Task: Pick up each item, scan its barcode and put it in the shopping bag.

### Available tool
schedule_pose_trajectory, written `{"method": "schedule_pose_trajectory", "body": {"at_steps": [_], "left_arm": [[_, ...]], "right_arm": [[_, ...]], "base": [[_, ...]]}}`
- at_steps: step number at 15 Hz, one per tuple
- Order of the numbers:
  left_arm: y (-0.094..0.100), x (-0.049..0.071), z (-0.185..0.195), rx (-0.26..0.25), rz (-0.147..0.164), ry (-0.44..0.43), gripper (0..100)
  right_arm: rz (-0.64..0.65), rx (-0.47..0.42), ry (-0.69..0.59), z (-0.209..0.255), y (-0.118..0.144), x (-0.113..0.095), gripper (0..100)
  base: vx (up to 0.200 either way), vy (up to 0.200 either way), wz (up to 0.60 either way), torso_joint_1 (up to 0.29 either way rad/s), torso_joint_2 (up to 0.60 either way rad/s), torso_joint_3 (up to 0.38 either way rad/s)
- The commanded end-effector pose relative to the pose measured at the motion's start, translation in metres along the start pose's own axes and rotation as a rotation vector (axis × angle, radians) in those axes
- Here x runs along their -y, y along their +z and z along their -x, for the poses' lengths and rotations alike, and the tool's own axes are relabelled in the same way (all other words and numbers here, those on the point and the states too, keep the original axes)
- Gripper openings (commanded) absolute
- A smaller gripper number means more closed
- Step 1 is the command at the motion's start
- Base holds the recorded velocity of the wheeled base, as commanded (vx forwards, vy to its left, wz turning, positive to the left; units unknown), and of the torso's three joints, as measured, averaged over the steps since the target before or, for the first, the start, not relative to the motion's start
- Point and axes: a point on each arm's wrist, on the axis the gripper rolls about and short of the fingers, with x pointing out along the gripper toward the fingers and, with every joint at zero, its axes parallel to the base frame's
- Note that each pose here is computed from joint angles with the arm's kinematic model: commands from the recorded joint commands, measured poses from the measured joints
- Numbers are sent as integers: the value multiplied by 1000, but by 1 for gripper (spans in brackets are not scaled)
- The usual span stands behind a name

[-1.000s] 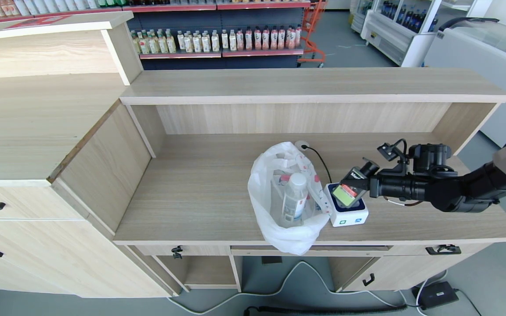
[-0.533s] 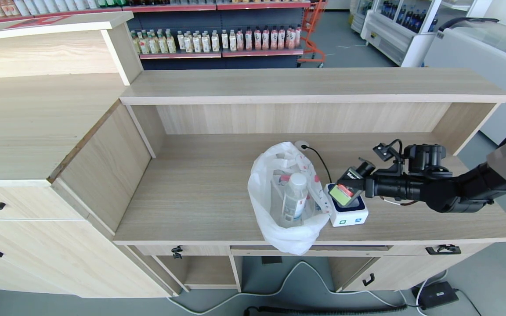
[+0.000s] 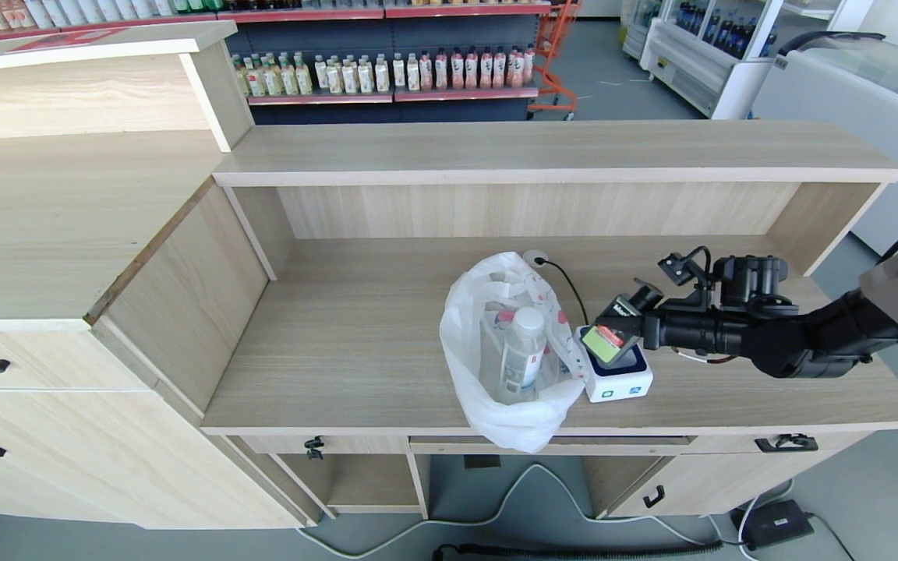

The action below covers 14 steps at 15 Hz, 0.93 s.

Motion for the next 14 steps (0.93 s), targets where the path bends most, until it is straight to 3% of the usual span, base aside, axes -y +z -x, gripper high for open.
{"method": "schedule_pose_trajectory", "body": {"at_steps": [1, 7, 11, 14], "left_arm": [[0, 0, 0, 0, 0, 0, 100], [0, 0, 0, 0, 0, 0, 100], [0, 0, 0, 0, 0, 0, 100], [0, 0, 0, 0, 0, 0, 100]], "right_arm": [[94, 37, -71, 46, 16, -13, 0], [540, 9, -386, 180, 15, -21, 0], [627, 35, -440, 200, 29, -34, 0], [641, -12, -493, 220, 13, -39, 0]], "base": [[0, 0, 0, 0, 0, 0], [0, 0, 0, 0, 0, 0], [0, 0, 0, 0, 0, 0], [0, 0, 0, 0, 0, 0]]}}
